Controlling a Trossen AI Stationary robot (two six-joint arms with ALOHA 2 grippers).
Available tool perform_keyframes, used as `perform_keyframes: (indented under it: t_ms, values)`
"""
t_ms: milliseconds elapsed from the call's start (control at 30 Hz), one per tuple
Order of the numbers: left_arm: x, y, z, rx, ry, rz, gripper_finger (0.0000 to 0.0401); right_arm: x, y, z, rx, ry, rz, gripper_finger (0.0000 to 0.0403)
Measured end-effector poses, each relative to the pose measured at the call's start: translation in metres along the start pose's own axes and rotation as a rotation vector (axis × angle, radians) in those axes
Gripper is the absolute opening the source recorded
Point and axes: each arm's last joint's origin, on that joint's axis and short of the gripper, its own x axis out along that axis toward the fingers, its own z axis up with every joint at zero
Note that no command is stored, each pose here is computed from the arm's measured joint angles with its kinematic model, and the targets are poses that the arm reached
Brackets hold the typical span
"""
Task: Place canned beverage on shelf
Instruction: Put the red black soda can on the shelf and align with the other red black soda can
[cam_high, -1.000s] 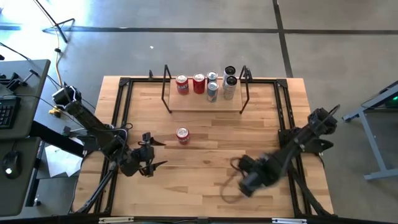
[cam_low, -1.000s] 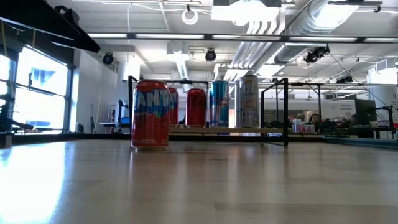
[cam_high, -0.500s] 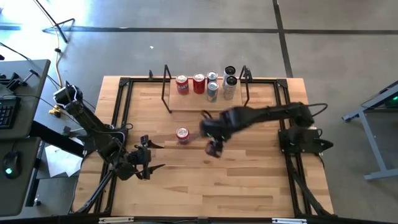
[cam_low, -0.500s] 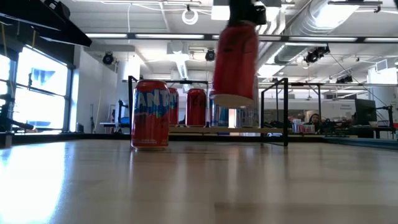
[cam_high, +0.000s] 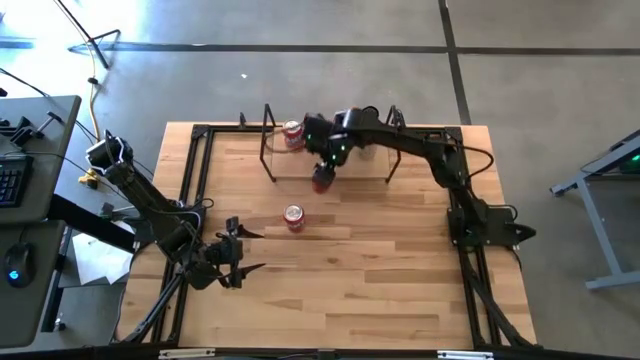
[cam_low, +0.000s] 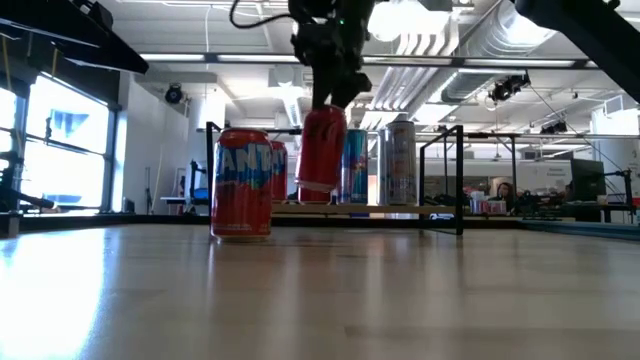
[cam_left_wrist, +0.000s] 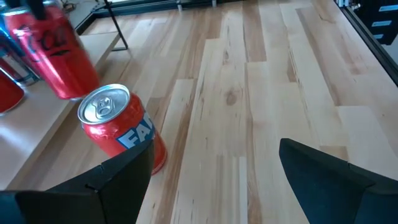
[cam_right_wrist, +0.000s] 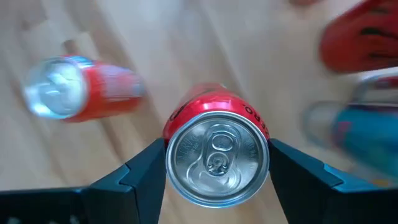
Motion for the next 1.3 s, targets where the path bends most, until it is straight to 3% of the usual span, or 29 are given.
perform_keyframes:
  t_ms: [133, 567, 1100, 1300]
  values:
    - [0.000, 0.000, 0.000, 0.006, -0.001, -0.001, 0.0337, -0.001, -0.027, 0.008, -0.003, -0.047, -0.077, 0.0232]
    - [0.003, 0.004, 0.002, 0.003, -0.011, 0.041, 0.0337, -0.004, -0.062, 0.018, -0.050, -0.122, -0.087, 0.0232]
    - [0.005, 0.005, 0.003, -0.024, -0.010, 0.047, 0.0337, 0.026, -0.068, 0.026, -0.080, -0.093, -0.080, 0.0233]
    - [0.005, 0.005, 0.003, -0.025, -0.011, 0.045, 0.0337, 0.028, -0.064, 0.030, -0.124, -0.123, -0.084, 0.0263]
